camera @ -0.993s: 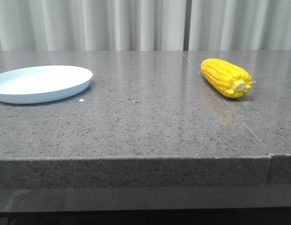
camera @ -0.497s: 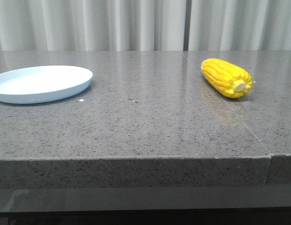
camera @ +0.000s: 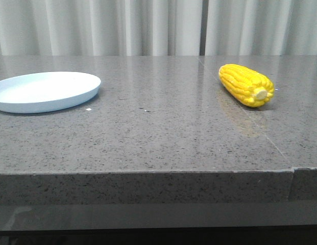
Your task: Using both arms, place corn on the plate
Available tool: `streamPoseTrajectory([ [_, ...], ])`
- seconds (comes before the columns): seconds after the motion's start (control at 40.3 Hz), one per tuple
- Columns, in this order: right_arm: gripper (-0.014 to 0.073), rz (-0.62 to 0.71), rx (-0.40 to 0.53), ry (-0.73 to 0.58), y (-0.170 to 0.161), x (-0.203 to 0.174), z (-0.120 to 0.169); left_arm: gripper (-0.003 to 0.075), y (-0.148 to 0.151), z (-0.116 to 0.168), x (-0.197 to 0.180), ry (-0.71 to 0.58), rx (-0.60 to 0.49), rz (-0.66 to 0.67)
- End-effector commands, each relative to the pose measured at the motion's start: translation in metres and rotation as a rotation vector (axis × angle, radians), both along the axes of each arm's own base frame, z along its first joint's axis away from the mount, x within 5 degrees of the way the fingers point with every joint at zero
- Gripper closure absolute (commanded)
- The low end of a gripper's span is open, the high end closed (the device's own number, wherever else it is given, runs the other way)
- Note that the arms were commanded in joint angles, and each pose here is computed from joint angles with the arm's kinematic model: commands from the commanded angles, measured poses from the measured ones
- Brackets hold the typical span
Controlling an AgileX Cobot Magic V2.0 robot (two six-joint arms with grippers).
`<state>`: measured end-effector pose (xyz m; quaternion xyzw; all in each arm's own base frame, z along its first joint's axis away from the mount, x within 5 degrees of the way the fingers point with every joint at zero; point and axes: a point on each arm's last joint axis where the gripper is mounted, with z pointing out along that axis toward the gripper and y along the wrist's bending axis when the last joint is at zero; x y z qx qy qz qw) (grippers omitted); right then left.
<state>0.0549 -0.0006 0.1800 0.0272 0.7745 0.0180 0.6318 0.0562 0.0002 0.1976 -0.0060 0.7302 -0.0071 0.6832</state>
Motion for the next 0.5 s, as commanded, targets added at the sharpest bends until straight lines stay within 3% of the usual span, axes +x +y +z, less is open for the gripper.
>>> streamPoseTrajectory([
  [0.0,0.0687,-0.003,-0.021,-0.101,0.0,0.0,0.013,0.0741,0.0,0.007,-0.001,-0.095,-0.009,-0.004],
  [0.323,0.0687,-0.001,-0.005,-0.159,0.0,0.0,0.018,0.0741,-0.001,0.01,-0.001,-0.118,-0.009,-0.005],
  [0.472,0.0686,0.0,0.065,-0.238,0.001,-0.002,0.035,0.0741,-0.001,0.02,-0.002,-0.228,-0.01,-0.012],
])
